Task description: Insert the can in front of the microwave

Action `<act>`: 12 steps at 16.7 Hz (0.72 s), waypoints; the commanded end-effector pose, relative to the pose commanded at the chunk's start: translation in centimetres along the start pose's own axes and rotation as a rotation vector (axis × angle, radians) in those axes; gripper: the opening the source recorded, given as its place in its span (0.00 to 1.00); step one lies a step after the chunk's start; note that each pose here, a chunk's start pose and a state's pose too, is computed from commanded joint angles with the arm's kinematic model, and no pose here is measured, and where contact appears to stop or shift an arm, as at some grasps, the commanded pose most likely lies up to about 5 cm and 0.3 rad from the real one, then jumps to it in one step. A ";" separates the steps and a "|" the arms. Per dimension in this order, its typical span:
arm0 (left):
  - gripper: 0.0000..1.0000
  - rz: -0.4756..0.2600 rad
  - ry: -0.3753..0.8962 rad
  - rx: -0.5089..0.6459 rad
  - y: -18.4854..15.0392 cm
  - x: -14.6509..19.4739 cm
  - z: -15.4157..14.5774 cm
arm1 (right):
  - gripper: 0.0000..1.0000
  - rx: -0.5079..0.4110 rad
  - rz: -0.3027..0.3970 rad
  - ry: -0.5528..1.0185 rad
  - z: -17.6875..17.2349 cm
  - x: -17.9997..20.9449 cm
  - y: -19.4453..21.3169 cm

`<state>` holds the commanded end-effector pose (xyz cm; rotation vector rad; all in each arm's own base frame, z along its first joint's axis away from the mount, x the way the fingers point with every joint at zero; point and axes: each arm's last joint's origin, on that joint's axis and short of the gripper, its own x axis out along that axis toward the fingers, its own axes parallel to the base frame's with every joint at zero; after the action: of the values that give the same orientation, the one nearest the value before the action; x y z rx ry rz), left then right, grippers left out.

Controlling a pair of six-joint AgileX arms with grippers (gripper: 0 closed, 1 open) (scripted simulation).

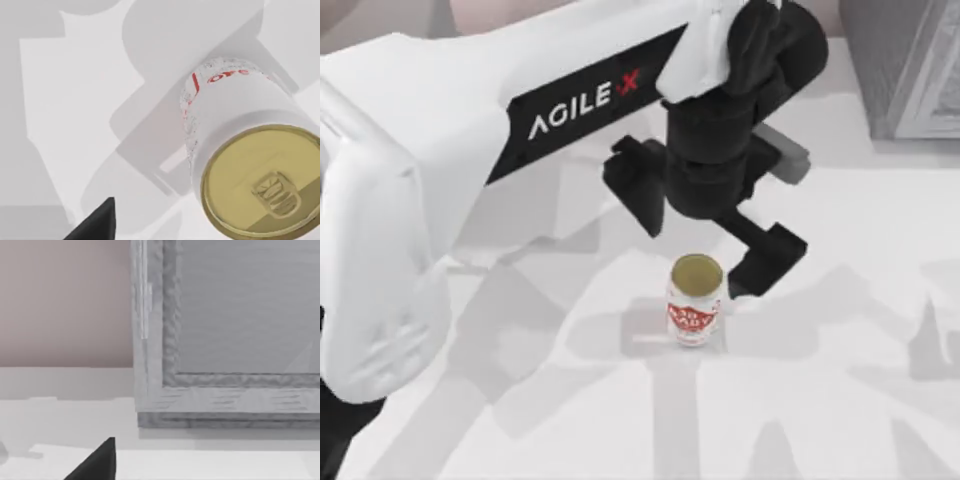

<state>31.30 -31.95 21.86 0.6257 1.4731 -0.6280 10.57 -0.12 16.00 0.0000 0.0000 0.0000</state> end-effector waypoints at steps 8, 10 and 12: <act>1.00 0.000 0.006 0.002 0.0 1.2 0.1 | 1.00 0.000 0.000 0.000 0.0 0.0 0.0; 1.00 0.000 0.002 0.002 0.0 3.2 0.2 | 1.00 0.000 0.000 0.000 0.0 0.0 0.0; 1.00 0.000 0.001 0.002 -0.1 5.1 0.1 | 1.00 0.000 0.000 0.000 0.0 0.0 0.0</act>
<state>31.38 -32.12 16.72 0.6276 1.4739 -0.6291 10.57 -0.12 16.00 0.0000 0.0000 0.0000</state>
